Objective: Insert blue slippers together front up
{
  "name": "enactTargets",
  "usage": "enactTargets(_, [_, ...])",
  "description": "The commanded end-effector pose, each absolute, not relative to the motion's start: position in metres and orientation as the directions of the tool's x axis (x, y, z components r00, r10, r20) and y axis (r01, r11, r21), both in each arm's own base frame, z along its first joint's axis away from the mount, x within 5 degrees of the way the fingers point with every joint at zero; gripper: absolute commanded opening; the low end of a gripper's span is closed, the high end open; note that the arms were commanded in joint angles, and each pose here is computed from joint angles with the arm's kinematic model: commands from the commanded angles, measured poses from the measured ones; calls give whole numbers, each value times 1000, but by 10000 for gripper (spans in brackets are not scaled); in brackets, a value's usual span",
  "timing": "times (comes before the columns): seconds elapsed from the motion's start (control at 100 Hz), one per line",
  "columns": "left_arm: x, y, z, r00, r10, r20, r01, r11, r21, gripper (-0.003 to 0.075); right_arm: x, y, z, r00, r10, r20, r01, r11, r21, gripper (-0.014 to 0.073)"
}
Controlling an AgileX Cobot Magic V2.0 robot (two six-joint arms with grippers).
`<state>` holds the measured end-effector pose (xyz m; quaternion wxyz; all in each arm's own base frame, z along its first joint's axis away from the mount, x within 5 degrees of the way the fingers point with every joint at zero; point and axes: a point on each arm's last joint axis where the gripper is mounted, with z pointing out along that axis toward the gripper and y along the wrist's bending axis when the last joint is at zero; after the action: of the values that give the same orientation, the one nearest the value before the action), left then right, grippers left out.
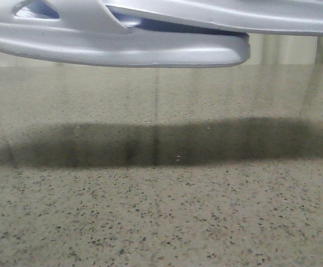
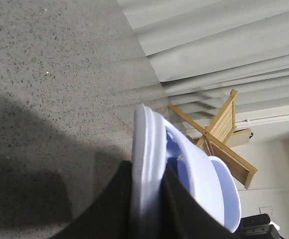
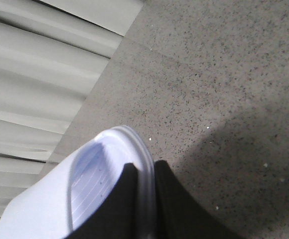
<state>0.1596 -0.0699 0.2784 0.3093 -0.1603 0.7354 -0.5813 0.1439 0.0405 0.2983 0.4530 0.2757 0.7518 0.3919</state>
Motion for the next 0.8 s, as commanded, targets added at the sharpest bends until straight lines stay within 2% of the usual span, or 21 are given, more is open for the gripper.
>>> enactTargets(0.0, [159,-72,295,-759,-608,-233,162,170,-972,16,148,39,311,-370,792,-485,20,529,848,-107])
enactTargets(0.42, [159,-73,295,-767,-606,-210,151,148,-977,15,167,57,299,-433,753,-496,34,564,825,-107])
enactTargets(0.65, [158,-73,296,-769,-606,-206,149,145,-978,15,170,69,308,-426,712,-558,-47,599,799,-107])
enactTargets(0.79, [158,-73,296,-776,-597,-206,154,137,-979,15,172,70,307,-425,693,-582,-55,622,781,-107])
